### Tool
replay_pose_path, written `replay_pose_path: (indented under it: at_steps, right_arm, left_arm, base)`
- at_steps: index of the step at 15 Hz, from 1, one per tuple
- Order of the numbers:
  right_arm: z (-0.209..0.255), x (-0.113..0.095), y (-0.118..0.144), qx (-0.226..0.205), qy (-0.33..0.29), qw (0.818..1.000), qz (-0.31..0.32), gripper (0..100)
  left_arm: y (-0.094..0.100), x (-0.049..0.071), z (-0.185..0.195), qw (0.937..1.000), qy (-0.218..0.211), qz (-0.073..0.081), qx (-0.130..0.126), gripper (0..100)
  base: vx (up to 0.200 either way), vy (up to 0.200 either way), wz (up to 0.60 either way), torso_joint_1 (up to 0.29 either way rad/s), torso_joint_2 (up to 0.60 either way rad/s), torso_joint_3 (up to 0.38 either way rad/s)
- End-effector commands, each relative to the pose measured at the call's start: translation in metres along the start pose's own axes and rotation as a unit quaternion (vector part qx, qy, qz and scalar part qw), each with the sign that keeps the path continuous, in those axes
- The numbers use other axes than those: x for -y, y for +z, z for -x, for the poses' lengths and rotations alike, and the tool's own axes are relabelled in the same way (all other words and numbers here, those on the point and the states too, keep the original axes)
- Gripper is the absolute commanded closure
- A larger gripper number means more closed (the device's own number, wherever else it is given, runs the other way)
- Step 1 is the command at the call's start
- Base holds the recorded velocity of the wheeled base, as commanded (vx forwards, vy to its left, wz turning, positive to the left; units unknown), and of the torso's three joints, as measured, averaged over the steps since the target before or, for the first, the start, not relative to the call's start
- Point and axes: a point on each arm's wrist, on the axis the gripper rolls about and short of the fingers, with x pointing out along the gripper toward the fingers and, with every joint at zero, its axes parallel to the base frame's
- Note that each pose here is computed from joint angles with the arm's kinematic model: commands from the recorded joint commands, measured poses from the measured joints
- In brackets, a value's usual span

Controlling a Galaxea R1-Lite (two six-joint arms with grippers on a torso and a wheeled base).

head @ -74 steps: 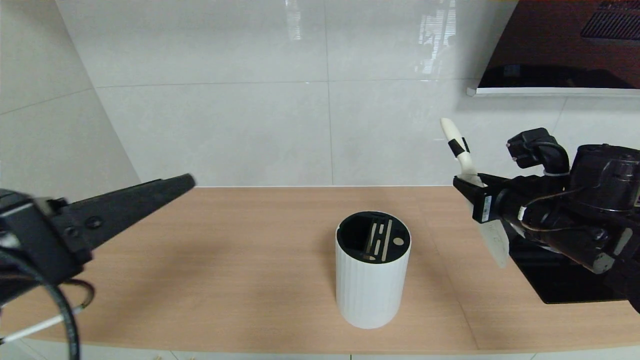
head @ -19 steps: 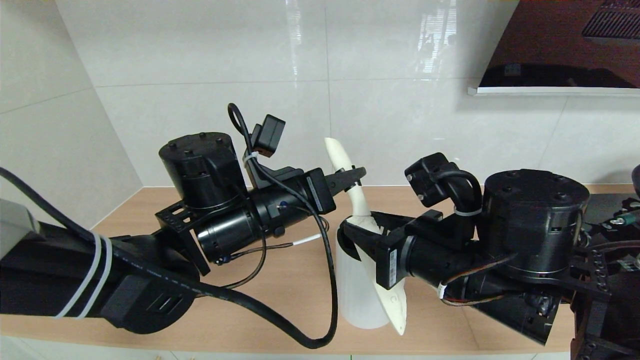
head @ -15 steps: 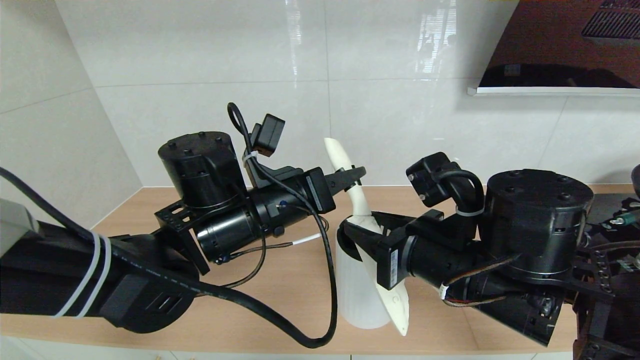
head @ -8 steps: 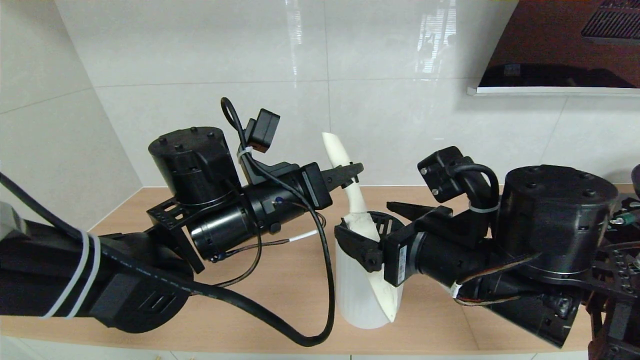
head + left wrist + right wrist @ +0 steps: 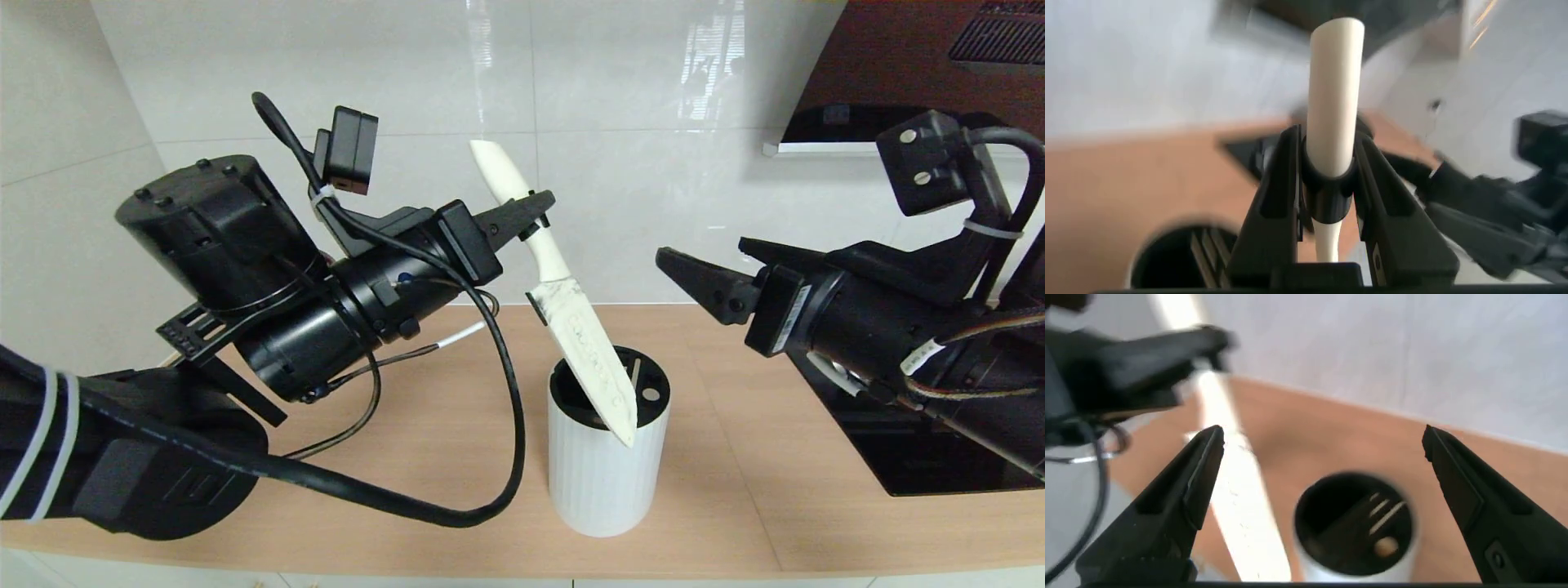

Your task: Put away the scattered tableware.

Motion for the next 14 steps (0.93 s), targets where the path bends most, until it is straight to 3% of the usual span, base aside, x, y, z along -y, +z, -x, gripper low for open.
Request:
replay_pose_path:
  at_steps: [1, 4, 6, 14]
  right_arm:
    - [0.004, 0.005, 0.006, 0.011, -0.008, 1.0, -0.001, 0]
    - [0.002, 0.006, 0.003, 0.006, -0.011, 1.0, 0.0, 0]
    - [0.002, 0.006, 0.003, 0.005, -0.011, 1.0, 0.001, 0]
    - [-0.002, 0.006, -0.003, -0.005, -0.012, 1.0, 0.002, 0]
  left_arm:
    - [0.003, -0.001, 0.001, 0.9998, 0.004, -0.014, 0.009, 100]
    - [0.002, -0.005, 0.0, 0.996, 0.031, -0.081, 0.023, 100]
    - [0.001, -0.007, -0.002, 0.9919, 0.041, -0.115, 0.037, 100]
    - [-0.035, -0.021, -0.02, 0.9726, 0.074, -0.215, 0.048, 100]
  base:
    - [0.0, 0.0, 0.0, 0.0, 0.0, 0.0]
    - [0.0, 0.0, 0.0, 0.0, 0.0, 0.0]
    - [0.0, 0.0, 0.0, 0.0, 0.0, 0.0]
    - [0.0, 0.0, 0.0, 0.0, 0.0, 0.0]
